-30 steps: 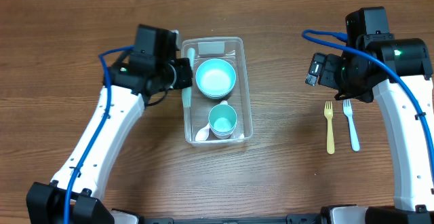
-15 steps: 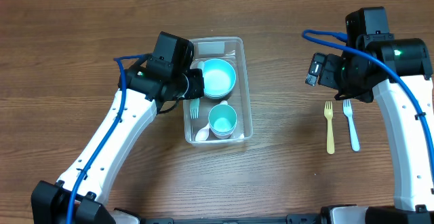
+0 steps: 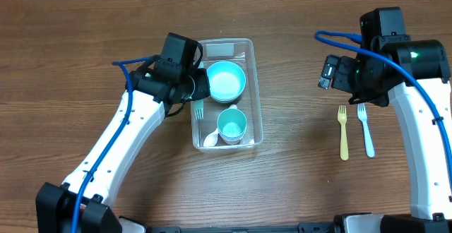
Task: Pack container
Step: 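Carry the white fork into the container onto the bowls, release, then lower the right gripper onto the yellow fork and grasp it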
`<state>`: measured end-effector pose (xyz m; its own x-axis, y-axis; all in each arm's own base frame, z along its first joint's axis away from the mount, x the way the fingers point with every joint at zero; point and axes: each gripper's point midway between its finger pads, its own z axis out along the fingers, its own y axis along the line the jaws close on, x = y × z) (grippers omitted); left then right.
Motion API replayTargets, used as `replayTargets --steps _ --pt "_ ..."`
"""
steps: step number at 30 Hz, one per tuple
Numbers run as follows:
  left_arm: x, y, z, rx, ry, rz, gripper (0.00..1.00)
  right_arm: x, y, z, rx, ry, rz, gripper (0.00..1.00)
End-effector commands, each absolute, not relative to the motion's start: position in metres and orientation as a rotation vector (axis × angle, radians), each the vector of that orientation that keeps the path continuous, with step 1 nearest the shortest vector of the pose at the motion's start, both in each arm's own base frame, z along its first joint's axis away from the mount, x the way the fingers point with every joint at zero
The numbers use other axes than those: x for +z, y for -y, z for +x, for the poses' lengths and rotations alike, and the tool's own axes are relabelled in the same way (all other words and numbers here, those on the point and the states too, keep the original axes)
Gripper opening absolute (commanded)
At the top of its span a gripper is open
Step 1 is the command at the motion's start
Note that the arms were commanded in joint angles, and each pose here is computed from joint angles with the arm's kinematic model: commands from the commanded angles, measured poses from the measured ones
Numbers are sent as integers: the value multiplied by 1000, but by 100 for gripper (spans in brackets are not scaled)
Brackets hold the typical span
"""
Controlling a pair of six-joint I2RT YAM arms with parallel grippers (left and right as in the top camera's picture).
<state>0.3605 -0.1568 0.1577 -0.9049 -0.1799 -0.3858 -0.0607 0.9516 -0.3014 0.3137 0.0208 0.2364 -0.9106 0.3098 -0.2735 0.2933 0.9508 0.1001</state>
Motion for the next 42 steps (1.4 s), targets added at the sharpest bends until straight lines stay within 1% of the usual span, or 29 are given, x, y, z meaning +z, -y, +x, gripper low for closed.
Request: replayTargets --steps 1,2,3,4,6,7,11,14,16,18,21,22,23,26,27,30,32,35,42 --pt "160 161 369 -408 -2662 -191 14 250 -19 316 87 -2768 445 100" --pt "161 161 370 -411 -2654 -190 17 250 -19 316 87 -2767 445 100" --pt "161 161 371 -413 -2650 -189 27 250 -19 316 87 -2768 445 100" --pt "162 162 372 -413 -2645 -184 42 250 -19 316 87 -2767 445 100" --pt "165 162 374 -409 -2635 -159 49 250 -19 316 87 -2767 445 100" --pt "167 160 376 -405 -2627 -155 52 250 -19 316 87 -2767 445 100" --pt "179 150 386 -404 -2592 -177 56 250 -19 316 87 -2767 445 100" --pt "189 136 392 -398 -2563 -222 55 250 -19 316 87 -2768 445 100" --pt "192 117 394 -348 -2550 -275 55 250 -19 316 87 -2768 445 100" --pt "193 86 395 -241 -2537 -361 57 250 -19 316 87 -2768 445 100" --pt "187 30 388 -78 -2554 -490 63 250 -19 316 87 -2768 445 100" --pt "182 1 381 -12 -2582 -528 68 250 -19 316 87 -2767 445 100" --pt "181 -7 379 4 -2588 -533 70 250 -19 316 87 -2767 445 100" --pt "180 -30 376 42 -2592 -557 85 250 -19 316 87 -2767 445 100" --pt "180 -38 375 52 -2590 -572 100 250 -19 316 87 -2768 445 100" --pt "179 -51 372 64 -2586 -621 100 250 -16 316 63 -2764 434 100" --pt "179 -52 373 64 -2585 -623 100 254 -2 325 -46 -2714 417 100" --pt "179 -52 373 64 -2585 -622 100 257 -2 333 -41 -2677 416 100" --pt "179 -52 373 64 -2585 -622 100 258 -2 334 -39 -2674 416 100"
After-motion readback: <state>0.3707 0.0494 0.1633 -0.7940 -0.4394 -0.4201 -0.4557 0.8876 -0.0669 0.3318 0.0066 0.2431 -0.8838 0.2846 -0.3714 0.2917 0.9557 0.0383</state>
